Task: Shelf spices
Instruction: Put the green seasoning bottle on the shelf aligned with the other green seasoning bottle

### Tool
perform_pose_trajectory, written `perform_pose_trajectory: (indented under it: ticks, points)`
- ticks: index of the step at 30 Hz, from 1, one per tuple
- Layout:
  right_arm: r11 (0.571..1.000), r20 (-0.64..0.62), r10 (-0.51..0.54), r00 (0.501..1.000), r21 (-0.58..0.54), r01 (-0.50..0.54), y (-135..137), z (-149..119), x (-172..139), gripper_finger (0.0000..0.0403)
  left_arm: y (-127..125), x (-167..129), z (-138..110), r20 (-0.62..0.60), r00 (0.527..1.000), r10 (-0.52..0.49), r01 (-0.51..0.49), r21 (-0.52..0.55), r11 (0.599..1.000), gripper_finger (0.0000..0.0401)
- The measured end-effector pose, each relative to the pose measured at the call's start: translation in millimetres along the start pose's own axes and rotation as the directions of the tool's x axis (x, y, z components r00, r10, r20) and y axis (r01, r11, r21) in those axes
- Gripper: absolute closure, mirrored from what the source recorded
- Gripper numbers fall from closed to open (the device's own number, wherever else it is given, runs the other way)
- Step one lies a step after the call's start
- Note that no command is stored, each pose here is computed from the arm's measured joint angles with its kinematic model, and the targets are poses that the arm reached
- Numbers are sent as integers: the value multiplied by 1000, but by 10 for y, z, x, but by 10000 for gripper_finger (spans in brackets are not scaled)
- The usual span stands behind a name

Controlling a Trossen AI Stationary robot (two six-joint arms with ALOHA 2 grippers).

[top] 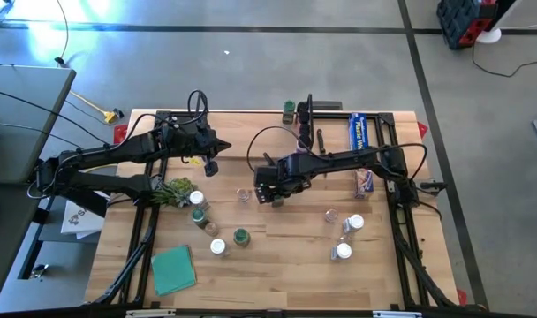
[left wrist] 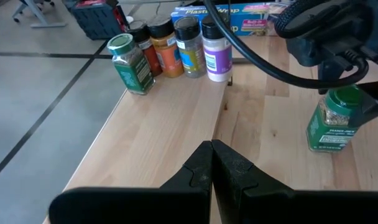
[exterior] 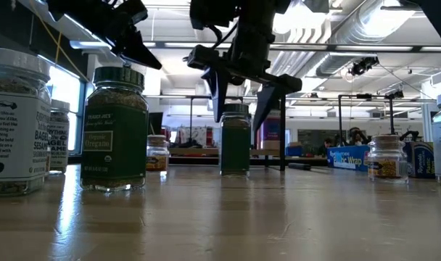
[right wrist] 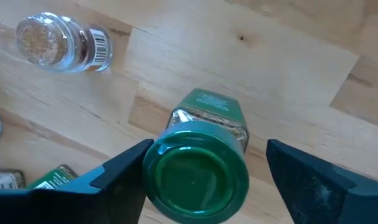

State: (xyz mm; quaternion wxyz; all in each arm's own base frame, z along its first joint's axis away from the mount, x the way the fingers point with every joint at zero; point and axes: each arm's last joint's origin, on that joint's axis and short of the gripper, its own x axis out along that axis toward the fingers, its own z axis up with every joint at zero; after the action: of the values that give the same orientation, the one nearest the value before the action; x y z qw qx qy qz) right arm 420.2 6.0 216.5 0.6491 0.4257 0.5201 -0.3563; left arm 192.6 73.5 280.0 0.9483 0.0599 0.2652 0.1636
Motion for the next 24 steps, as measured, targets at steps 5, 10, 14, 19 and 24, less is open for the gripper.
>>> perform_pose_trajectory:
  ticks: [5, 10, 14, 19, 24]
  points:
    - [1000, 2, -1, 1000, -29, 1, 0, 1, 0, 148, 0, 0, 0, 0, 1000, 0, 0, -1, 1000, 400]
    - [987, -28, 18, 999, -160, -22, 8, -7, -5, 210, 0, 0, -1, -1, 1000, 0, 0, -8, 1000, 400]
    - [933, -69, 35, 997, -355, -57, 14, -15, -8, 211, -1, 0, -1, -1, 1000, -1, 1, -10, 1000, 400]
    - [697, -105, 45, 993, -709, -106, 15, -28, -9, 211, -1, 0, -1, -1, 1000, -1, 1, -18, 1000, 400]
    - [436, -130, 51, 990, -889, -139, 14, -38, -10, 211, -1, 0, -1, -1, 1000, -1, 0, -27, 1000, 400]
